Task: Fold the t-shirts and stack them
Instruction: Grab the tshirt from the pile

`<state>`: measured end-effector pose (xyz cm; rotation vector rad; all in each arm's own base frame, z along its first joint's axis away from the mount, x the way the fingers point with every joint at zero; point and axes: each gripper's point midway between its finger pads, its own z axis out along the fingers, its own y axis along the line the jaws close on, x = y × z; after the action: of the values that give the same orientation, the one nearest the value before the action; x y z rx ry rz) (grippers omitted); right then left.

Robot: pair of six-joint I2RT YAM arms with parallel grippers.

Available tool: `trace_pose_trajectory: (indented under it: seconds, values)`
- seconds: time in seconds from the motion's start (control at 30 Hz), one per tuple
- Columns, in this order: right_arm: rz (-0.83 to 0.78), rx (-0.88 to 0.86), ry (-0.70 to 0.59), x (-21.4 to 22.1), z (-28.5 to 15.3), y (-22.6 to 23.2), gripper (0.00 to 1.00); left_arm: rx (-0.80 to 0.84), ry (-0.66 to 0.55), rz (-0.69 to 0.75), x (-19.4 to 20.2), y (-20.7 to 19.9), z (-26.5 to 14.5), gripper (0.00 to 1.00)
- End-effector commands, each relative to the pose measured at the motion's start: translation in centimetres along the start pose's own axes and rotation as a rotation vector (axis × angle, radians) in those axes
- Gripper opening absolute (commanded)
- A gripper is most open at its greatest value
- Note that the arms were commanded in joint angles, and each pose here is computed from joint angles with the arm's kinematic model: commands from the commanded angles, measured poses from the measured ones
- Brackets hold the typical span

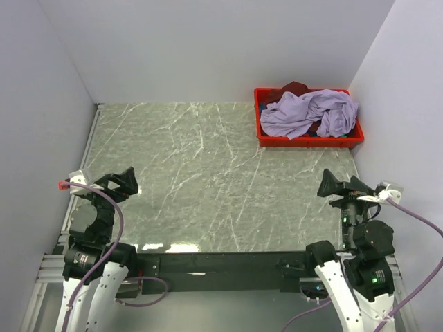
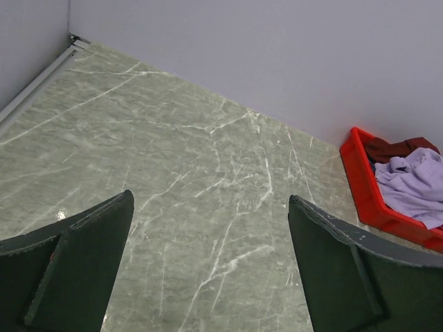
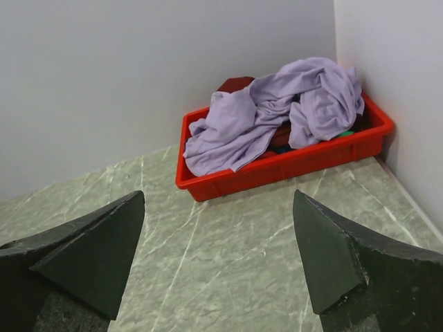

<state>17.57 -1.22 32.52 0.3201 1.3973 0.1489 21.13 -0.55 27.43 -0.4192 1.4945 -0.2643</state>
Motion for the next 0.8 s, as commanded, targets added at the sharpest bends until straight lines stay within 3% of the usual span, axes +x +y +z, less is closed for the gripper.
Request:
trace_pose_trajectory:
  seconds: [0.0, 0.33, 0.4, 0.5, 0.53, 0.57, 0.6, 0.63, 0.7, 0.77]
  values:
    - [0.014, 0.031, 0.01, 0.6, 1.3, 0.0, 0.93, 0.038, -0.012, 0.013, -0.3, -0.8, 0.3, 0.99]
    - [0.016, -0.018, 0.153, 4.4, 8.5, 3.6, 0.94, 0.064, -0.01, 0.005, 0.0, -1.1, 0.2, 0.99]
    - [0.028, -0.021, 0.132, 3.9, 10.3, 4.5, 0.95, 0.083, -0.01, 0.008, 0.0, -1.4, 0.0, 0.99]
    - [0.01, 0.065, 0.157, 4.7, 14.1, 4.4, 0.95, 0.072, -0.016, 0.003, -0.1, -1.2, 0.0, 0.99]
    - [-0.021, 0.122, 0.216, 6.8, 16.0, 3.6, 0.95, 0.075, -0.017, 0.005, -0.1, -1.2, 0.0, 0.99]
    - [-0.035, 0.147, 0.243, 7.4, 17.1, 3.3, 1.0, 0.079, -0.017, 0.007, -0.1, -1.3, 0.0, 0.99]
    - [-0.028, 0.148, 0.232, 6.1, 18.7, 3.9, 1.0, 0.082, -0.016, 0.007, 0.0, -1.3, 0.1, 0.99]
    - [-0.058, 0.173, 0.306, 8.8, 20.6, 3.5, 1.0, 0.08, -0.015, 0.009, 0.0, -1.3, 0.1, 0.99]
    - [-0.057, 0.196, 0.319, 8.3, 23.4, 3.7, 1.0, 0.072, -0.01, 0.011, 0.1, -1.2, 0.2, 0.99]
    - [-0.074, 0.23, 0.39, 11.3, 26.0, 3.0, 1.0, 0.064, 0.001, 0.014, 0.4, -1.1, 0.4, 0.99]
